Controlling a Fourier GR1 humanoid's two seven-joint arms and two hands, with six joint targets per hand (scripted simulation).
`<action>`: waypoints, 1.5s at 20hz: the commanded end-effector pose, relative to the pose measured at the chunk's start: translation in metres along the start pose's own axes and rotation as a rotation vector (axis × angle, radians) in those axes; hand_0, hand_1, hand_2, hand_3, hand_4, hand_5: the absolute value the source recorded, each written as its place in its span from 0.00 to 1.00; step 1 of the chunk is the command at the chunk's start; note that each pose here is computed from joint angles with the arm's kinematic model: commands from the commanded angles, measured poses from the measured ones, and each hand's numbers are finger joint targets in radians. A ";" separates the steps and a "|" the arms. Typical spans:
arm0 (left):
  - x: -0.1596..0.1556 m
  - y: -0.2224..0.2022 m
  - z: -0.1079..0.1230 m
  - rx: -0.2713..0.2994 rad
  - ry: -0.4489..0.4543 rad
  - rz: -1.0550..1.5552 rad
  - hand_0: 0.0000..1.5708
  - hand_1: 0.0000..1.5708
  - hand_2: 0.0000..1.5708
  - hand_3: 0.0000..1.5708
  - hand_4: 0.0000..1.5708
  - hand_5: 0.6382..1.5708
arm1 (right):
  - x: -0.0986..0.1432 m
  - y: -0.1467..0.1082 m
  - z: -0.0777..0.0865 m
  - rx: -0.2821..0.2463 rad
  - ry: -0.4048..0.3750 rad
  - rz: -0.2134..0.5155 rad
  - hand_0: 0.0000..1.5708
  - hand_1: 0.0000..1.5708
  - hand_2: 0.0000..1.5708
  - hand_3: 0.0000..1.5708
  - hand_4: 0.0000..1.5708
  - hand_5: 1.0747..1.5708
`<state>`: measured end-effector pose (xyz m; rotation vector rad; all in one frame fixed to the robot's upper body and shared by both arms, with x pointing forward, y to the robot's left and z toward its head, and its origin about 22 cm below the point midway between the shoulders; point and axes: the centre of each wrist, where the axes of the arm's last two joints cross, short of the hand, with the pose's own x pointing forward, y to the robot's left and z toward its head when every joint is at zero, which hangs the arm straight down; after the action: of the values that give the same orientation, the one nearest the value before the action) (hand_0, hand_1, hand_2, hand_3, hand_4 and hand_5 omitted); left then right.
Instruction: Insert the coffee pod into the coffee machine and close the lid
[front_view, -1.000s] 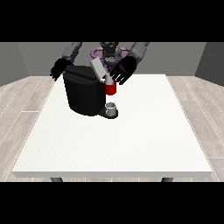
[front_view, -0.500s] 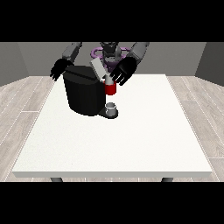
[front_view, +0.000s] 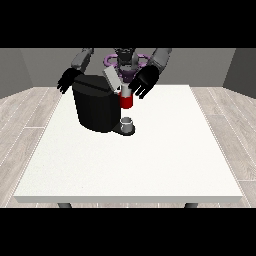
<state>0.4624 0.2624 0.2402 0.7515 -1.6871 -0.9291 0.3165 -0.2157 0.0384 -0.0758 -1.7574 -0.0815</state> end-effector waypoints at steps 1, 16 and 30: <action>-0.006 -0.007 0.002 -0.002 -0.010 -0.006 0.68 0.68 0.71 0.61 0.23 1.00 | 0.015 0.001 -0.010 -0.006 -0.005 0.018 0.00 0.00 0.00 0.00 0.28 1.00; -0.009 -0.041 0.006 -0.133 -0.003 -0.081 0.00 0.00 0.00 0.00 0.00 1.00 | -0.014 -0.021 0.005 -0.045 0.091 0.003 0.00 0.00 0.00 0.00 0.24 1.00; -0.019 -0.095 0.025 -0.235 -0.008 0.084 0.00 0.00 0.00 0.00 0.00 1.00 | -0.066 -0.043 0.045 -0.165 0.223 0.007 0.00 0.00 0.00 0.00 0.24 1.00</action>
<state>0.4561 0.2416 0.1808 0.6182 -1.5772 -1.0784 0.2998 -0.2422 -0.0088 -0.1602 -1.5972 -0.1667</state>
